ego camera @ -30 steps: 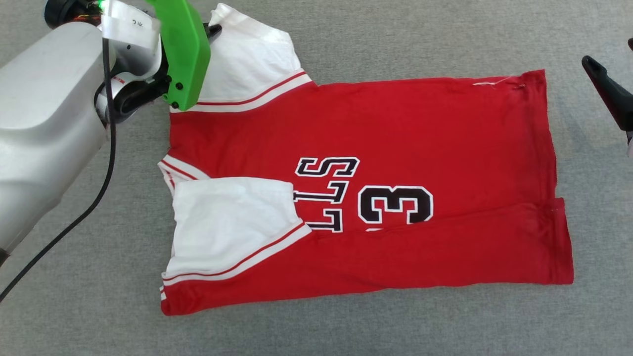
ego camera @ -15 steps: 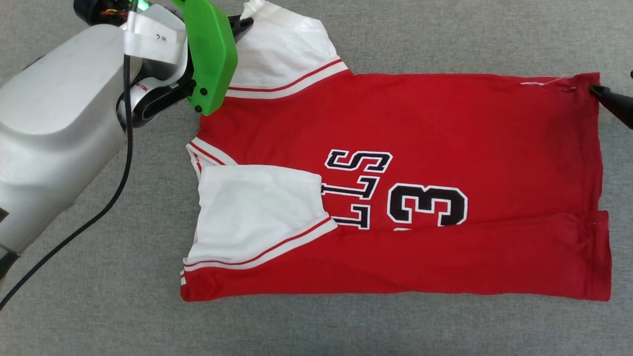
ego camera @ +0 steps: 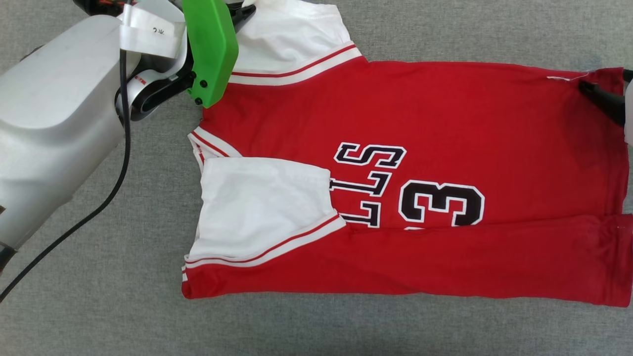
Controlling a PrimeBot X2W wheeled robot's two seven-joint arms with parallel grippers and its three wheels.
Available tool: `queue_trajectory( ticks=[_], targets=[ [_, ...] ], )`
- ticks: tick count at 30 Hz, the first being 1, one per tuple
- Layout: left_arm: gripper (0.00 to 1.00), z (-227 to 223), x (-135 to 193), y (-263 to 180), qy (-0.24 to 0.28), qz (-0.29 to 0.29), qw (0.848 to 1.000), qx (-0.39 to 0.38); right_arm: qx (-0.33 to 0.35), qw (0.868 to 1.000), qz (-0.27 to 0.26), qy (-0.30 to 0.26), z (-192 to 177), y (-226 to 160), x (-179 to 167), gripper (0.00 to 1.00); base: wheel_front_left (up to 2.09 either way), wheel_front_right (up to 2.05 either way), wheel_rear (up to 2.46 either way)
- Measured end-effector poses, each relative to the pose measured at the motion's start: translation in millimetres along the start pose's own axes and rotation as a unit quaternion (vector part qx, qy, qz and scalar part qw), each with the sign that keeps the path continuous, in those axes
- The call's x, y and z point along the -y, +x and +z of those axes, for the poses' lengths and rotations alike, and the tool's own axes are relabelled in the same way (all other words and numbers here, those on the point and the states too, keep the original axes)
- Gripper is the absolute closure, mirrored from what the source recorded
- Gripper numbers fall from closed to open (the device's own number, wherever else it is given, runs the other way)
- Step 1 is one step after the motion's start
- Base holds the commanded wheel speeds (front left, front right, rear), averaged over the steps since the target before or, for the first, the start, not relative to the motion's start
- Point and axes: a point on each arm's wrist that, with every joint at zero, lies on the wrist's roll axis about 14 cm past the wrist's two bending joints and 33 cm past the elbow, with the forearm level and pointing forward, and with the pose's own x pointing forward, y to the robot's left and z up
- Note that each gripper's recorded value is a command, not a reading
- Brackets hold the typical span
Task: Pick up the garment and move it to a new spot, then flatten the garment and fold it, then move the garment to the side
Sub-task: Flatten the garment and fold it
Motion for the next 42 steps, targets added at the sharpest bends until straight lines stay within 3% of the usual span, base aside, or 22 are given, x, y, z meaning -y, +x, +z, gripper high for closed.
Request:
queue_trajectory(
  ticks=[1,18,27,42],
  targets=[
    [1.00,0,0,0,0.000,0.000,1.000,0.000,0.007,1.000,0.000,-0.001,1,0,0,1.00,0.00,0.00,0.00],
    [1.00,12,15,-46,0.010,0.013,0.998,0.055,0.154,0.987,0.023,-0.030,21,-51,-25,1.00,0.00,0.00,0.00],
    [1.00,-20,47,-82,-0.014,0.017,0.998,0.059,0.191,0.981,0.030,-0.025,-1,-85,-37,1.00,0.00,0.00,0.00],
    [1.00,-97,96,-123,-0.073,0.021,0.997,0.020,0.191,0.980,0.043,0.009,-65,-115,-57,1.00,0.00,0.00,0.00]
  ],
)
